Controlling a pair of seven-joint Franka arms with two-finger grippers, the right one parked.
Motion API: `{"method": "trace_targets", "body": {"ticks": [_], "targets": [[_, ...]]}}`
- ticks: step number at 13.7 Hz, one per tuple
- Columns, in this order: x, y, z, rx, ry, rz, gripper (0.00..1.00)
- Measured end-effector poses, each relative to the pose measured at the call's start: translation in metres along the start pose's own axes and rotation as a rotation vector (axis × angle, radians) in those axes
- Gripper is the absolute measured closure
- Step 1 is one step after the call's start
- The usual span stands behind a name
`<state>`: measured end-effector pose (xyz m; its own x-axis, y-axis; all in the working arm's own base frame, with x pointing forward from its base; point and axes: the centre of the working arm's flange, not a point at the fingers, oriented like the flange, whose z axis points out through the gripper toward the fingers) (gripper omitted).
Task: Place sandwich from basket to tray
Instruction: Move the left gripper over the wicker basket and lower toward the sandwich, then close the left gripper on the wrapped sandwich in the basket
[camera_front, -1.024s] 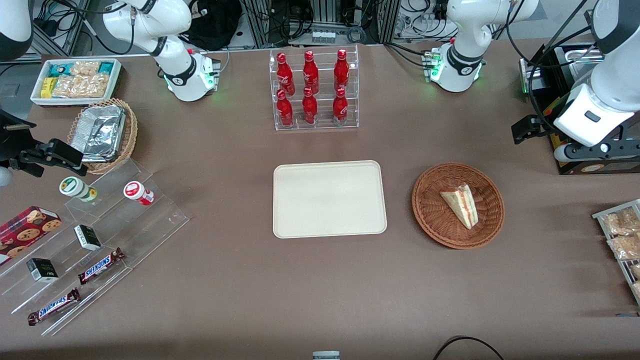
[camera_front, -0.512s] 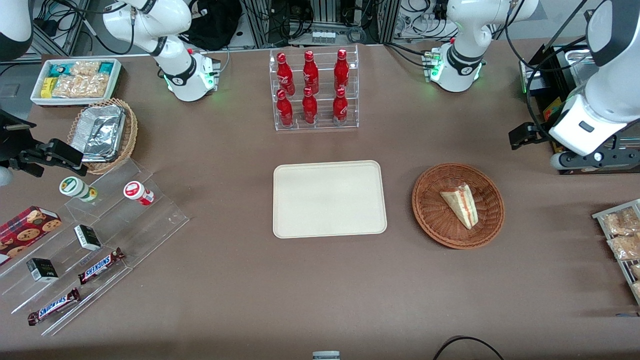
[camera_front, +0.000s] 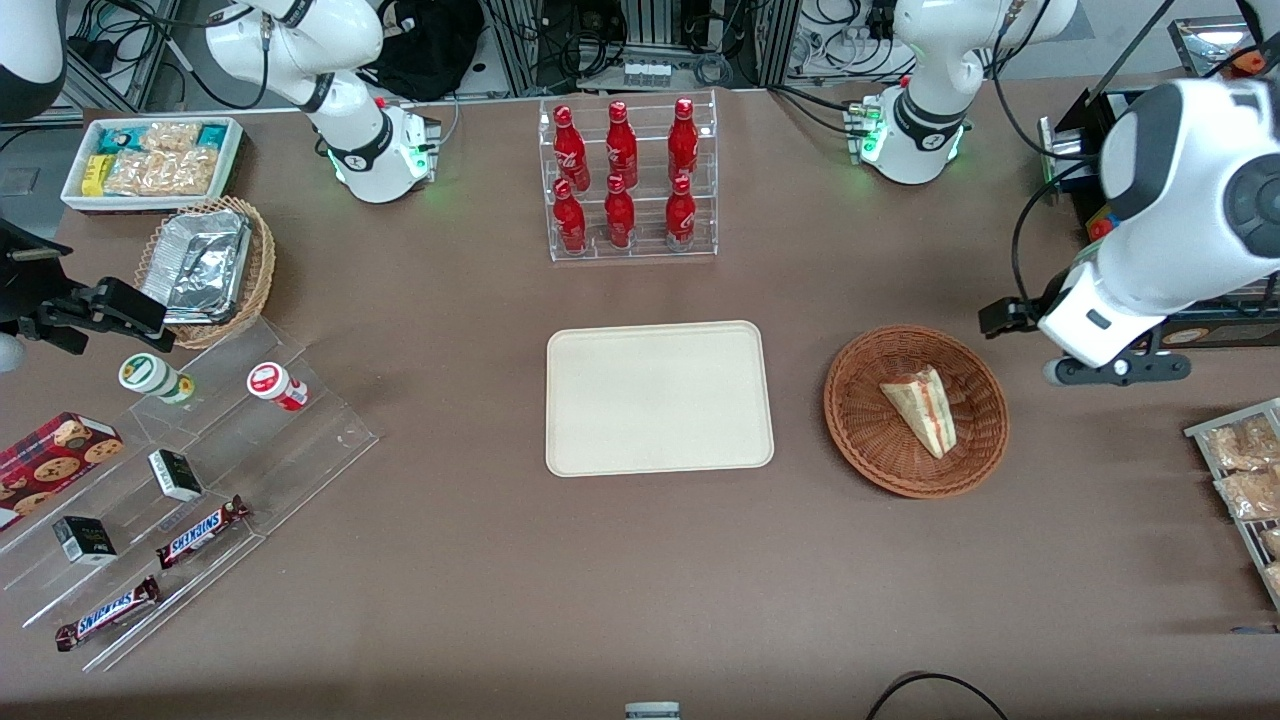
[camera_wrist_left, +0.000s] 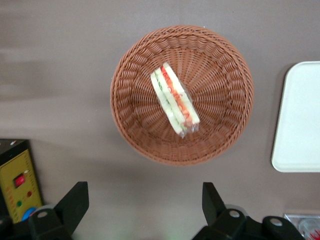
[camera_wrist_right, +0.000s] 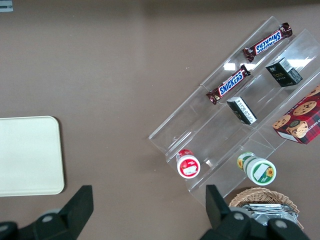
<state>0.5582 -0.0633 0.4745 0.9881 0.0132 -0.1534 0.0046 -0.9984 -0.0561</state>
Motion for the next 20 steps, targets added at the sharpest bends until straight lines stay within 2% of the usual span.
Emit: {"method": "trace_targets", "body": {"ticks": [4, 7, 10, 13, 16, 20], "targets": [[0.004, 0.004, 0.061, -0.013, 0.061, -0.022, 0.00], [0.001, 0.006, 0.101, -0.027, 0.091, -0.147, 0.00], [-0.003, 0.010, 0.118, -0.037, 0.086, -0.346, 0.00], [-0.002, 0.017, 0.127, -0.042, 0.077, -0.467, 0.00], [0.003, 0.031, 0.139, -0.056, 0.090, -0.535, 0.00], [0.010, 0.047, 0.163, -0.066, 0.091, -0.540, 0.00]]}}
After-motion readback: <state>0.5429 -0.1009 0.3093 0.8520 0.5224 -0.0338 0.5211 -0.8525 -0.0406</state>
